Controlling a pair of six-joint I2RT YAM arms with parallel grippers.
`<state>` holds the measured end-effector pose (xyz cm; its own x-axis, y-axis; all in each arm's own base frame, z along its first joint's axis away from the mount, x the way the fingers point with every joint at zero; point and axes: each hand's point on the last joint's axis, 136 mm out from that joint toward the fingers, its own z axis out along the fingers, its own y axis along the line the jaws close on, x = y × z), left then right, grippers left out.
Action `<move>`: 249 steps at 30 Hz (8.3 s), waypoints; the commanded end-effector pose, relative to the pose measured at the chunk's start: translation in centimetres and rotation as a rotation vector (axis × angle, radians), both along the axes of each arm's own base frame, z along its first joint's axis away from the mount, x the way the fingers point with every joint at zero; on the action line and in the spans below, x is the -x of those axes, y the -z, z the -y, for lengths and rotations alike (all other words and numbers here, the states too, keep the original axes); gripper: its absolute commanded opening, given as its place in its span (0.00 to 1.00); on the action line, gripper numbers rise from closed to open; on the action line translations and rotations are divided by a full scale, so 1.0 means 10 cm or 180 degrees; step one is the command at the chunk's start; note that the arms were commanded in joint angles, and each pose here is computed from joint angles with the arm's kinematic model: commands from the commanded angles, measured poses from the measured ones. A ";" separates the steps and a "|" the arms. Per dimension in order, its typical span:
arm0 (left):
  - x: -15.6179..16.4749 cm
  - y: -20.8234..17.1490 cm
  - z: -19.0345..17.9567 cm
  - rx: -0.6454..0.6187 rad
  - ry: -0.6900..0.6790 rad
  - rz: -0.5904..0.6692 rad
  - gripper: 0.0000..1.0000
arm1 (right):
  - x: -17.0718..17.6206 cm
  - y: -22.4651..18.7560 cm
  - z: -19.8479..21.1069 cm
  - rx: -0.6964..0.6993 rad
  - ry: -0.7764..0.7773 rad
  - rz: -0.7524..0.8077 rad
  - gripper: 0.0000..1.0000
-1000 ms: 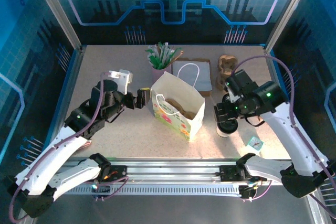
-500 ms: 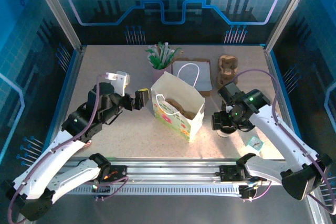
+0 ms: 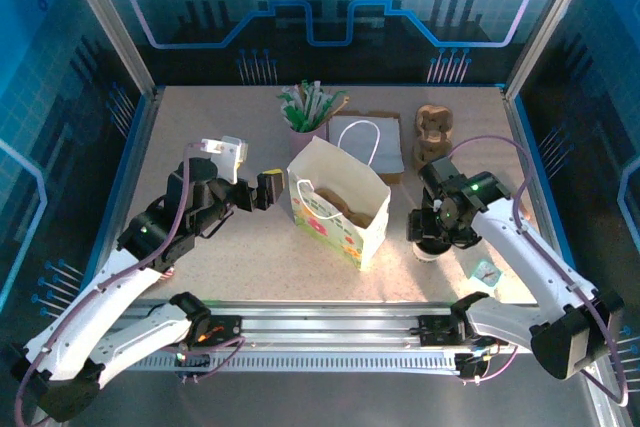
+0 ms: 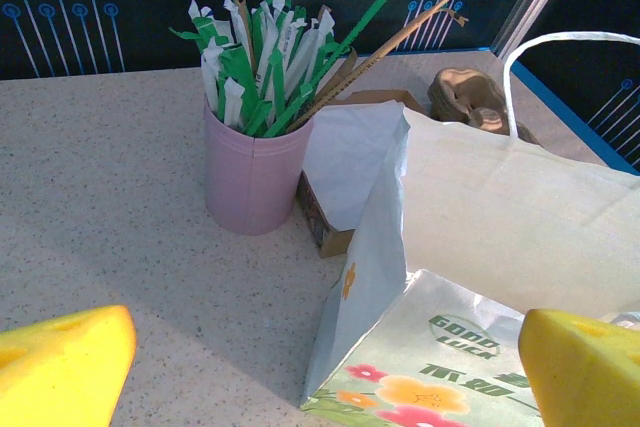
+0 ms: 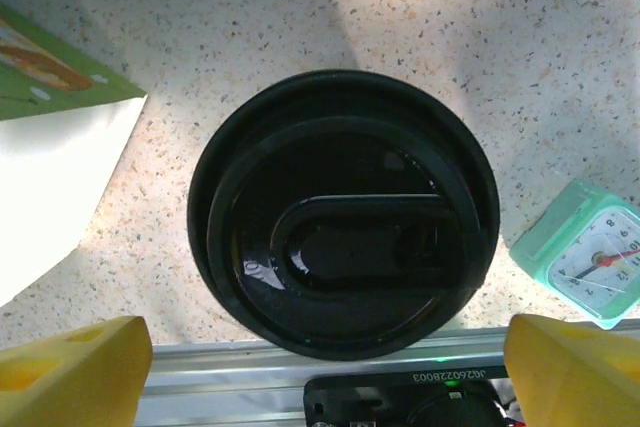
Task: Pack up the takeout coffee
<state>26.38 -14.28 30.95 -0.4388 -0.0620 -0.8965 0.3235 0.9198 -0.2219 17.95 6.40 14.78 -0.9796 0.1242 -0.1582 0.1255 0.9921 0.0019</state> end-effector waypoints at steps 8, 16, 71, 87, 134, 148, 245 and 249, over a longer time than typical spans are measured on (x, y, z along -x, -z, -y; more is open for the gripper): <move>-0.03 -0.02 -0.04 -0.0017 -0.0064 0.0089 0.99 | -0.01 0.16 0.11 0.0096 0.0156 -0.0103 0.89; -0.04 -0.01 -0.04 -0.0022 -0.0066 0.0083 0.99 | 0.00 0.23 0.13 0.0058 0.0166 -0.0169 0.83; -0.02 0.01 -0.02 -0.0047 -0.0006 0.0024 0.99 | 0.00 0.20 0.04 -0.0198 -0.0198 -0.0564 0.66; -0.01 -0.01 -0.01 -0.0024 0.0006 0.0039 0.99 | 0.06 0.09 0.02 -0.0184 -0.0275 -0.0569 0.60; 0.00 -0.01 -0.02 -0.0028 0.0007 0.0066 0.99 | -0.06 0.17 0.03 -0.0069 -0.0277 -0.0384 0.82; -0.01 -0.02 -0.02 0.0001 -0.0003 0.0116 0.99 | -0.22 -0.91 0.22 -0.0055 0.0047 0.0812 1.00; -0.05 0.00 -0.15 -0.0095 -0.0229 0.0171 0.99 | -0.05 0.29 0.03 0.0110 -0.0064 -0.0638 0.73; -0.05 0.01 -0.15 -0.0097 -0.0227 0.0169 0.99 | -0.04 0.28 0.04 0.0111 -0.0063 -0.0642 0.67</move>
<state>26.71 -13.06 30.80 -0.3971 -0.0810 -0.9142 0.2723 0.9408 -0.2017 18.82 6.07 12.34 -0.9954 0.0940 0.0163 0.0930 0.9942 -0.0534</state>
